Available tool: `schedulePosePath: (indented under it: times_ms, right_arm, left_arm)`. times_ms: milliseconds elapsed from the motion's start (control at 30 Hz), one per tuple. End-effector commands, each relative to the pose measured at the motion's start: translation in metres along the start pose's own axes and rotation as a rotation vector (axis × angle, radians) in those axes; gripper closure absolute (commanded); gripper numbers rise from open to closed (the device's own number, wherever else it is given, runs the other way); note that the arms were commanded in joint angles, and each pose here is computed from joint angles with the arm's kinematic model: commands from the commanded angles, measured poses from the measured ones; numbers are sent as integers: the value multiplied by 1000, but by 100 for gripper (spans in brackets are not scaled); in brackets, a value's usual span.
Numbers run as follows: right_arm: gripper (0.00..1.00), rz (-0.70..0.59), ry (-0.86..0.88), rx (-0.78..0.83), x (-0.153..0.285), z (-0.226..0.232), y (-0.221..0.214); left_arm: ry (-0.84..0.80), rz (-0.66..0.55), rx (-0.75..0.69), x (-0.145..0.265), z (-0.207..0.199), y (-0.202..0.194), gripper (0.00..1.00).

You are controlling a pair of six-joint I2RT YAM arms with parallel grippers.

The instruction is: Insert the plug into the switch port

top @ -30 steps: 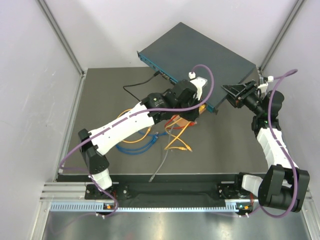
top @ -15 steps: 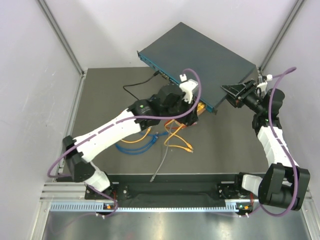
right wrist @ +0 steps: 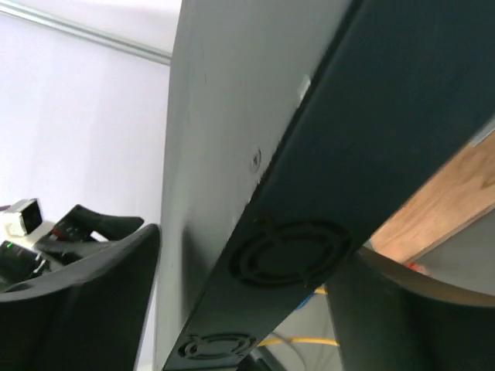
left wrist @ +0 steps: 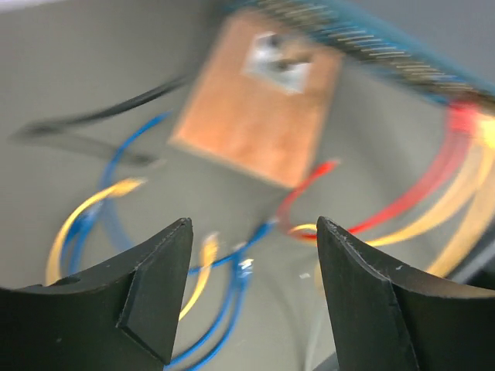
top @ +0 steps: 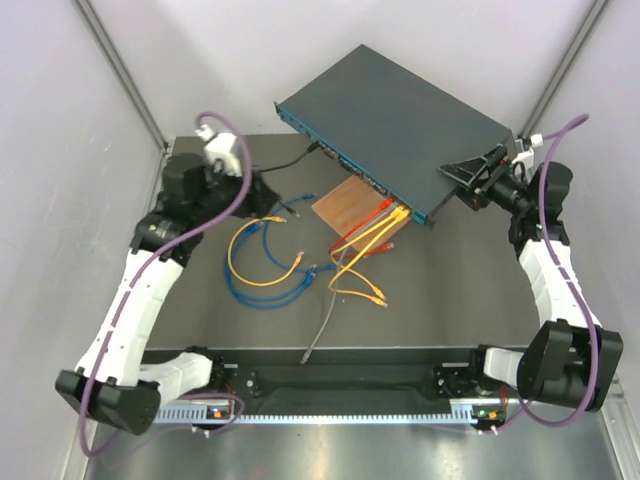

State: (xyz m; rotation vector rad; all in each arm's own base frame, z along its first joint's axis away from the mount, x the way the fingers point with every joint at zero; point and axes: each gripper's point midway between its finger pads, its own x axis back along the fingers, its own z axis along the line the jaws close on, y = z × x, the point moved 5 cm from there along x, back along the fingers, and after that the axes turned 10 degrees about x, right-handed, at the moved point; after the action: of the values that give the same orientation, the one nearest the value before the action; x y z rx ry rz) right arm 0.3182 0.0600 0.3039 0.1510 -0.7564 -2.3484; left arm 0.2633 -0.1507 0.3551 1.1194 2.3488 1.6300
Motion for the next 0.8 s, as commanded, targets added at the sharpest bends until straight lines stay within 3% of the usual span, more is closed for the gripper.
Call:
schedulePosePath:
  times_ms: [0, 67, 200, 333, 433, 567, 767]
  right_arm:
    - [13, -30, 0, 229, 0, 12, 17]
    - [1, -24, -29, 260, 4, 13, 20]
    - [0, -31, -66, 325, 16, 21, 28]
    - [0, -63, -80, 344, 31, 23, 38]
    - [0, -73, -89, 373, 42, 25, 46]
    - [1, -102, -83, 426, 54, 31, 57]
    - [0, -118, -60, 488, 61, 44, 65]
  left_arm:
    - [22, 36, 81, 19, 44, -13, 31]
    - [27, 60, 115, 27, 80, -21, 32]
    - [76, 127, 157, 24, 159, -32, 32]
    - [46, 206, 28, 4, 192, -38, 30]
    - [2, 299, 7, -25, 225, -56, 32]
    - [4, 405, -61, -58, 247, -77, 39]
    - [34, 448, -171, -107, 275, -92, 52]
